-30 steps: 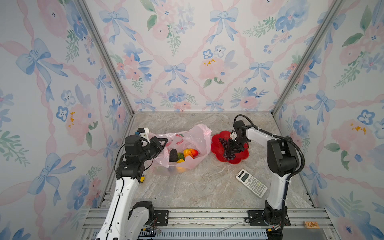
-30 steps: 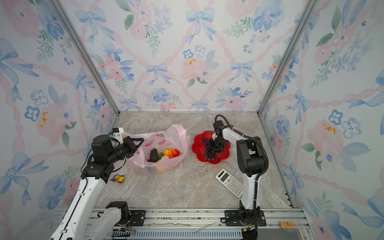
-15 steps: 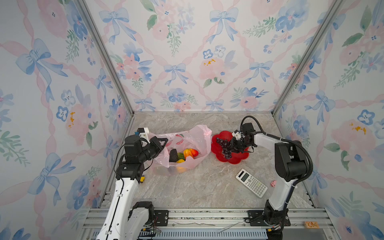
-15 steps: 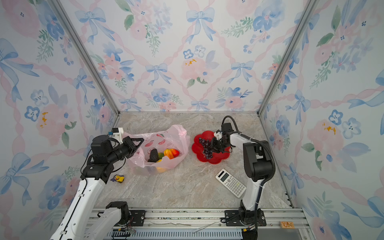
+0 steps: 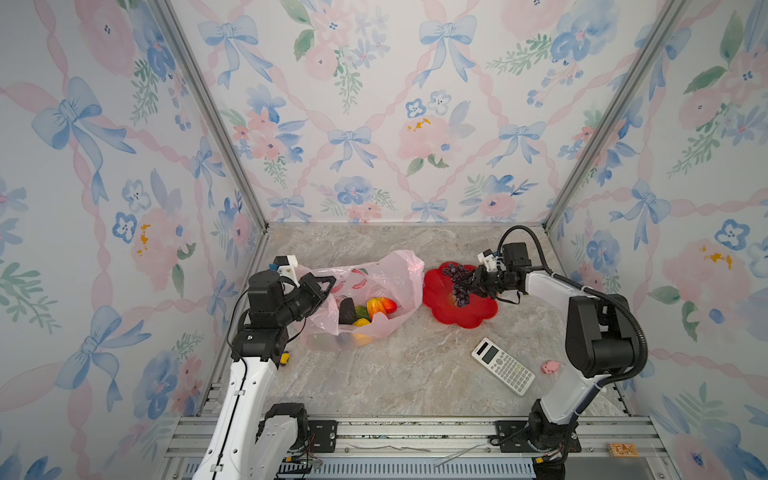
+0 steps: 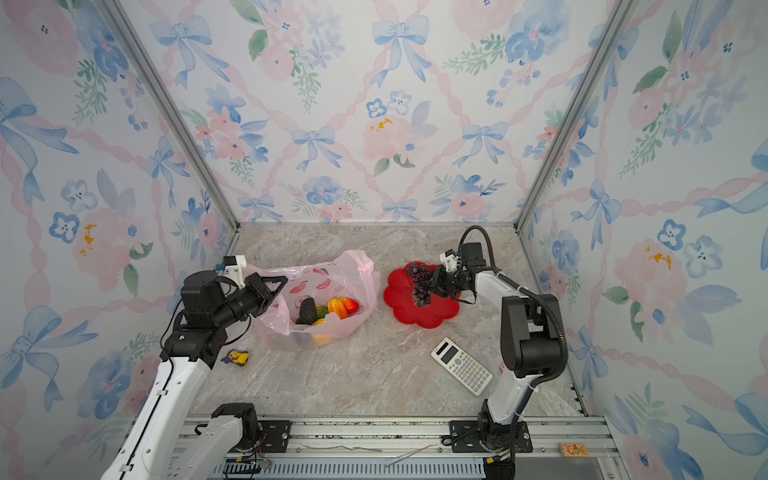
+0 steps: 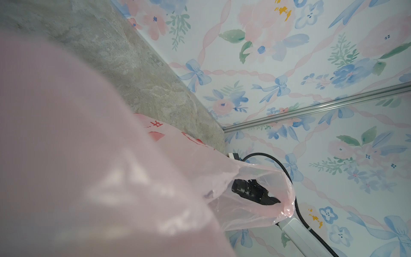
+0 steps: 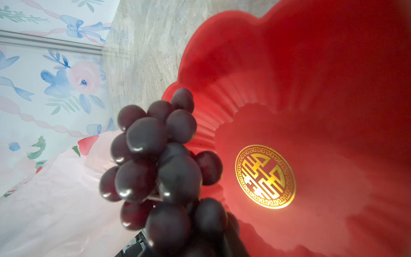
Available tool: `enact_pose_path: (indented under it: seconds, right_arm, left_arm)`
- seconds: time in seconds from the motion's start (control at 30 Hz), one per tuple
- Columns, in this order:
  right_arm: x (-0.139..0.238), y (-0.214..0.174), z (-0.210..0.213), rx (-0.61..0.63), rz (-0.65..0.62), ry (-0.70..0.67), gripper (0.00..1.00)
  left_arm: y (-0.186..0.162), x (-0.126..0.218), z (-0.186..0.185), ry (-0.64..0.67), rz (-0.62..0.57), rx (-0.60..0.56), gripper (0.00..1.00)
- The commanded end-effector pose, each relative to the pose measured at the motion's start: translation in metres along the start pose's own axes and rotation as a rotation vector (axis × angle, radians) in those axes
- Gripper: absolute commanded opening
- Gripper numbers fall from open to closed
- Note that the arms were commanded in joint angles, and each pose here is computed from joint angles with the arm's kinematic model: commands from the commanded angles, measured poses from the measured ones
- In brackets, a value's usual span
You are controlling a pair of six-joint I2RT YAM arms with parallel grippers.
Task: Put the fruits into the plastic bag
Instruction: 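Lift the bunch of grapes up out of the red bowl with the right gripper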
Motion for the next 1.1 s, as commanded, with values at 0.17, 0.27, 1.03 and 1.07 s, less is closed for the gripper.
enact_pose_path:
  seconds: [0.17, 0.27, 1.03, 1.07]
  right_arm:
    - [0.044, -0.001, 0.027, 0.089, -0.074, 0.039, 0.28]
    - [0.061, 0.000, 0.039, 0.112, -0.106, 0.050, 0.28]
    - [0.192, 0.005, 0.246, 0.484, -0.397, 0.363, 0.24]
    - [0.193, 0.004, 0.257, 0.505, -0.396, 0.384, 0.24]
  left_arm:
    - [-0.002, 0.004, -0.005, -0.033, -0.001, -0.010, 0.00]
    - [-0.003, 0.004, -0.004, -0.032, 0.004, -0.007, 0.00]
    - [-0.007, 0.009, -0.014, -0.071, 0.024, -0.024, 0.00]
    - [-0.007, 0.010, -0.015, -0.075, 0.022, -0.026, 0.00]
Point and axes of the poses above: each gripper's point midway between its finger pads, its own x axis back along the fingers, its own z axis along the line the jaws close on, y = z × x, the point moved 10 cm from there along x, back along the fingers, and after that the axes turned 8 degrees about x, right-handed, at the moved point
